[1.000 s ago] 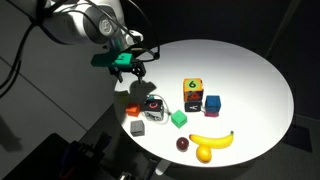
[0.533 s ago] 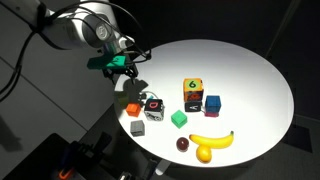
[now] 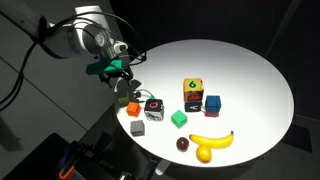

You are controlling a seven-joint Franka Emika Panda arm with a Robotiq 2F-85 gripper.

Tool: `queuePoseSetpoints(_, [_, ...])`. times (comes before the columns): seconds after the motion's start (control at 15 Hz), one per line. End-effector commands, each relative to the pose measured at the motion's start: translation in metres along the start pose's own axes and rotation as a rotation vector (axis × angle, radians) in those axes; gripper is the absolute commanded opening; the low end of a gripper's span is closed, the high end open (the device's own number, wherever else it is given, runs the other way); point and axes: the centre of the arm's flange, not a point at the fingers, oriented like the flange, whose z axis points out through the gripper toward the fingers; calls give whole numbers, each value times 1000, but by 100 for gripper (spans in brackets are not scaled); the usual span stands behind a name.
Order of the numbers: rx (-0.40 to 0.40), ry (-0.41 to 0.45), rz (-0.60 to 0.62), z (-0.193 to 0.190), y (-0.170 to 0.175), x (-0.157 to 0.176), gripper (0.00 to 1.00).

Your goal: Lift the light green building block and put it on the orange dice

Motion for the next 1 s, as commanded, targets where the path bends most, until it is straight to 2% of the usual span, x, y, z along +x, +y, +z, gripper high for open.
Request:
queuePoseSetpoints(0.0, [-35,34,-35,16,-8,8,100])
queuePoseSetpoints(0.6, [-50,55,-102,52,-21,9,100])
queuePoseSetpoints(0.93, [-29,40,-97,55,-23,2,100])
